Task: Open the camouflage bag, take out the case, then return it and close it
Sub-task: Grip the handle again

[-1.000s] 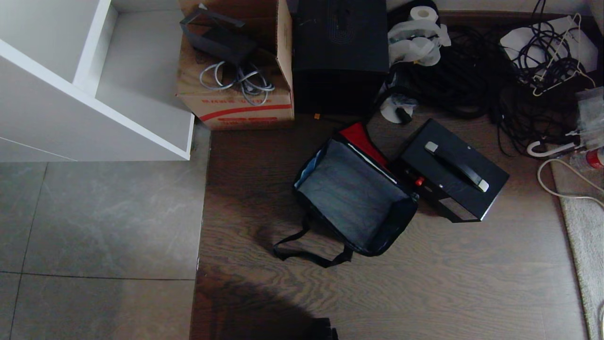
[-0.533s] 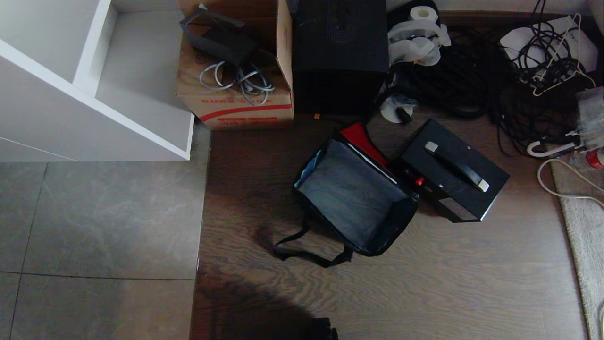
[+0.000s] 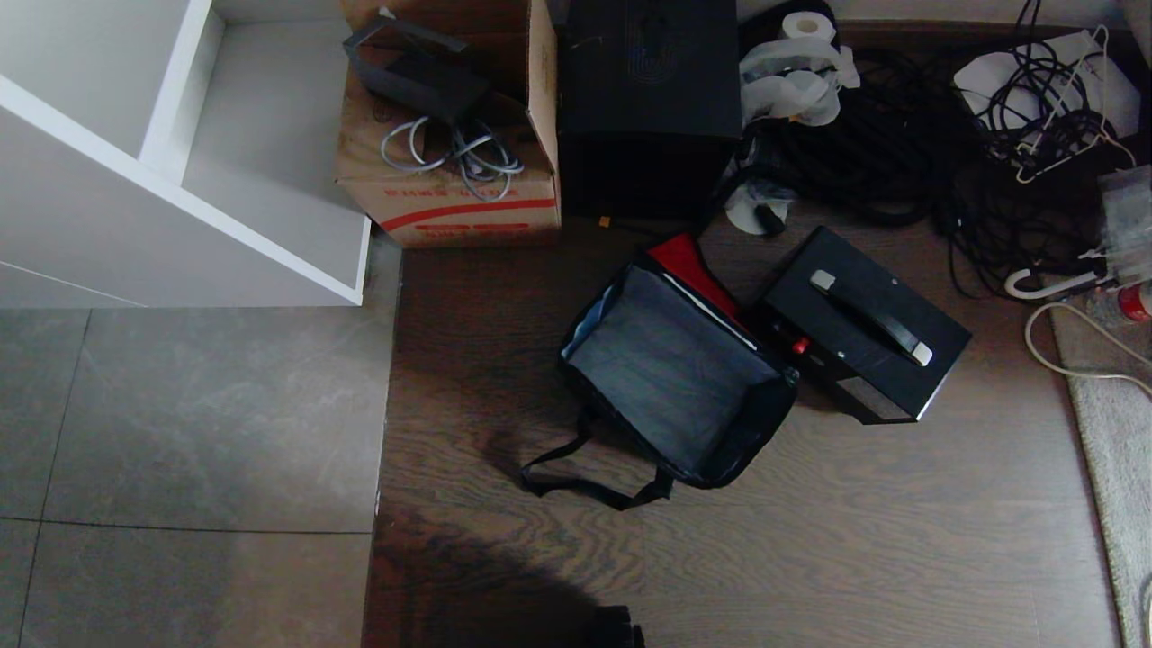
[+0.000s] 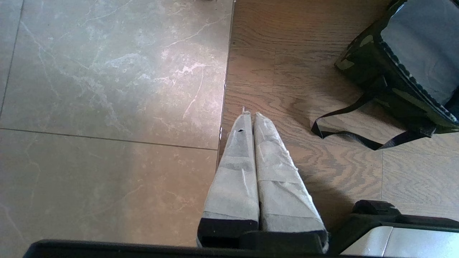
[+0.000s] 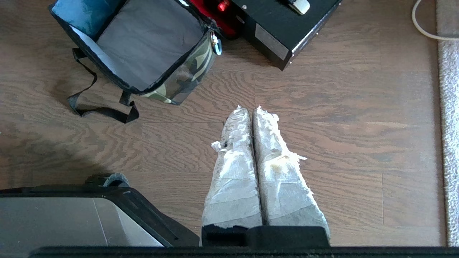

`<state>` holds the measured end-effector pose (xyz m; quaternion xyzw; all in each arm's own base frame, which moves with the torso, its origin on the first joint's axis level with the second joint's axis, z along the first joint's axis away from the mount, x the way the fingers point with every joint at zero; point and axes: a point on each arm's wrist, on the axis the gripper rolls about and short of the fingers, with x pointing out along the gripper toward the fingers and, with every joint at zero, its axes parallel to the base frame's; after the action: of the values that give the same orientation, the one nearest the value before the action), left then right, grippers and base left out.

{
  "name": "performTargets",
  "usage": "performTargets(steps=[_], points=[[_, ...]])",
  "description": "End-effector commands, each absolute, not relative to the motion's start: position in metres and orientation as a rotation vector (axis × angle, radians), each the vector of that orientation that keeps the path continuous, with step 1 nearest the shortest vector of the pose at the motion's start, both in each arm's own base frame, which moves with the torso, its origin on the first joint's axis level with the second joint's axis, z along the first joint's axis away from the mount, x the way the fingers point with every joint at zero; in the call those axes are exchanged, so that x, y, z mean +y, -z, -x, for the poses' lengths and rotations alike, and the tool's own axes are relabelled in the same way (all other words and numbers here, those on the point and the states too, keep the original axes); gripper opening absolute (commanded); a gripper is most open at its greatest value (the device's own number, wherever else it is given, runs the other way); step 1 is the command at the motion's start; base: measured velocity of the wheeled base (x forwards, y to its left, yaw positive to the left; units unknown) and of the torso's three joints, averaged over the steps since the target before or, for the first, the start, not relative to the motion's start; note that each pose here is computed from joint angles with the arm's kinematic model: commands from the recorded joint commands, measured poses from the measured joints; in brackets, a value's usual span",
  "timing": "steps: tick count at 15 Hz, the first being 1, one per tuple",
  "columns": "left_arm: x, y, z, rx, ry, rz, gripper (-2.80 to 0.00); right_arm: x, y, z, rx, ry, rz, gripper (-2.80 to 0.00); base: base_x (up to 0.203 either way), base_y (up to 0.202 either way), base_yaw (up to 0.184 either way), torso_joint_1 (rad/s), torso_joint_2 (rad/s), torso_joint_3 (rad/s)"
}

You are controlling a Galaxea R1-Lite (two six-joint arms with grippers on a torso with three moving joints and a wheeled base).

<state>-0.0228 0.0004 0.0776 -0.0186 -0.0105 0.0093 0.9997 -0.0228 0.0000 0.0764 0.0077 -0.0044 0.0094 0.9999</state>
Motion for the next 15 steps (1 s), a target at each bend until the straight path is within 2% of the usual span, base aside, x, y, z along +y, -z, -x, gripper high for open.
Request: performTargets(steps=[1, 7, 11, 15], points=[[0.000, -0.075, 0.022, -0.011, -0.020, 0.038, -2.80, 0.000, -0.076, 0.023, -0.008, -0.020, -0.015, -2.80, 0.000, 0.000, 0.000, 0.000, 0.00, 0.000], [0.000, -0.075, 0.022, -0.011, -0.020, 0.037, -2.80, 0.000, -0.076, 0.024, 0.026, -0.017, 0.003, -2.80, 0.000, 0.000, 0.000, 0.000, 0.00, 0.000], [0.000, -0.075, 0.022, -0.011, -0.020, 0.038, -2.80, 0.000, -0.092, 0.037, 0.175, -0.024, -0.030, -2.80, 0.000, 0.000, 0.000, 0.000, 0.00, 0.000], [0.000, -0.075, 0.022, -0.011, -0.020, 0.037, -2.80, 0.002, -0.131, 0.008, 0.387, -0.100, -0.125, -2.80, 0.000, 0.000, 0.000, 0.000, 0.00, 0.000]])
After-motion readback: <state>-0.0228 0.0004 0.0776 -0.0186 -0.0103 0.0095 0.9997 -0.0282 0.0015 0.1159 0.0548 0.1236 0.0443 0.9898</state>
